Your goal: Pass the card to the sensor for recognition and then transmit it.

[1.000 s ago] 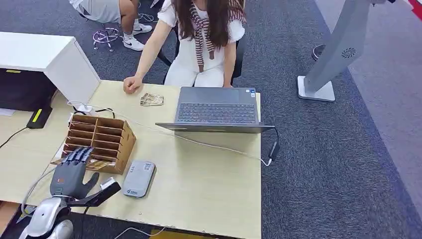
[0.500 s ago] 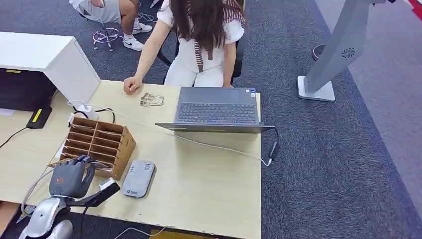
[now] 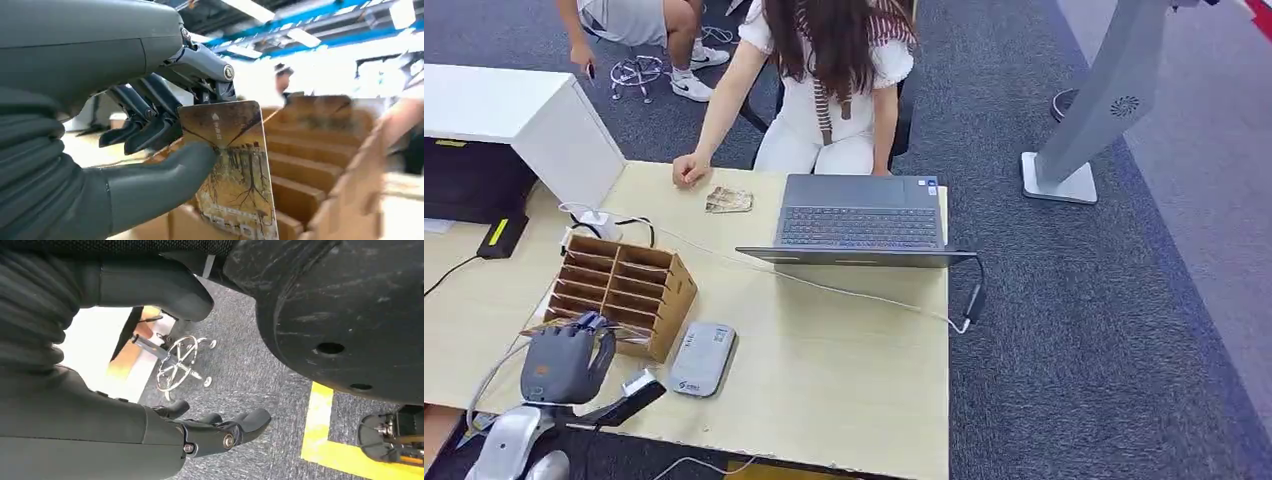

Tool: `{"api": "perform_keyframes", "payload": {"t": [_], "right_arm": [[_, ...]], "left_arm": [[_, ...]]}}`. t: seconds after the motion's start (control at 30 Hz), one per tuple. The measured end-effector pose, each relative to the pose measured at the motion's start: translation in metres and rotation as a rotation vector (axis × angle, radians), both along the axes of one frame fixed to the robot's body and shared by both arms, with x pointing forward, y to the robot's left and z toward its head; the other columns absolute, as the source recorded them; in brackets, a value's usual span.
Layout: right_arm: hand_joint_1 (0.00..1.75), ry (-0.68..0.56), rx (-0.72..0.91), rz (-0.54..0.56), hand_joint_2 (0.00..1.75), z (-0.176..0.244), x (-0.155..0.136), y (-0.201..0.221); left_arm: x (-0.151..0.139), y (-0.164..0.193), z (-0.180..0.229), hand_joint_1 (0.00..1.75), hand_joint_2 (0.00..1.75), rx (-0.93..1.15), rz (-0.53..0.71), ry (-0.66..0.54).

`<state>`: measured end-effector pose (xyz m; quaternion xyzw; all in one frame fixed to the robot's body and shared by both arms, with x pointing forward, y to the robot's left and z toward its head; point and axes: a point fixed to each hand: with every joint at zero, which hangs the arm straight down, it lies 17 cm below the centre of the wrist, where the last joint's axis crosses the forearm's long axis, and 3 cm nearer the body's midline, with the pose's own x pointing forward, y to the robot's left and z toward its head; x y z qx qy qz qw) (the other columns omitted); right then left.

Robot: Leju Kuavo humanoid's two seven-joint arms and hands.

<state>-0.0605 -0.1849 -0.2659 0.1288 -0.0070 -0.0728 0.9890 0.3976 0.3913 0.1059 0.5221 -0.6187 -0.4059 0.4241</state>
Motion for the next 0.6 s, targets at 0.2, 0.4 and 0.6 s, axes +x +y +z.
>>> {"api": "perform_keyframes", "payload": {"t": [0.2, 0.4, 0.6], "right_arm": [[0.00, 0.000, 0.000, 0.000, 1.75, 0.000, 0.000, 0.000], [0.00, -0.007, -0.007, -0.019, 1.75, 0.000, 0.002, -0.001], [0.00, -0.013, -0.010, -0.040, 1.75, 0.000, 0.002, -0.001]], "left_arm": [[-0.005, -0.007, 0.007, 1.75, 1.75, -0.005, -0.015, -0.017], [-0.024, -0.031, 0.037, 1.75, 1.75, 0.019, -0.091, -0.131], [-0.082, -0.115, 0.106, 1.75, 1.75, 0.035, -0.360, -0.341]]}}
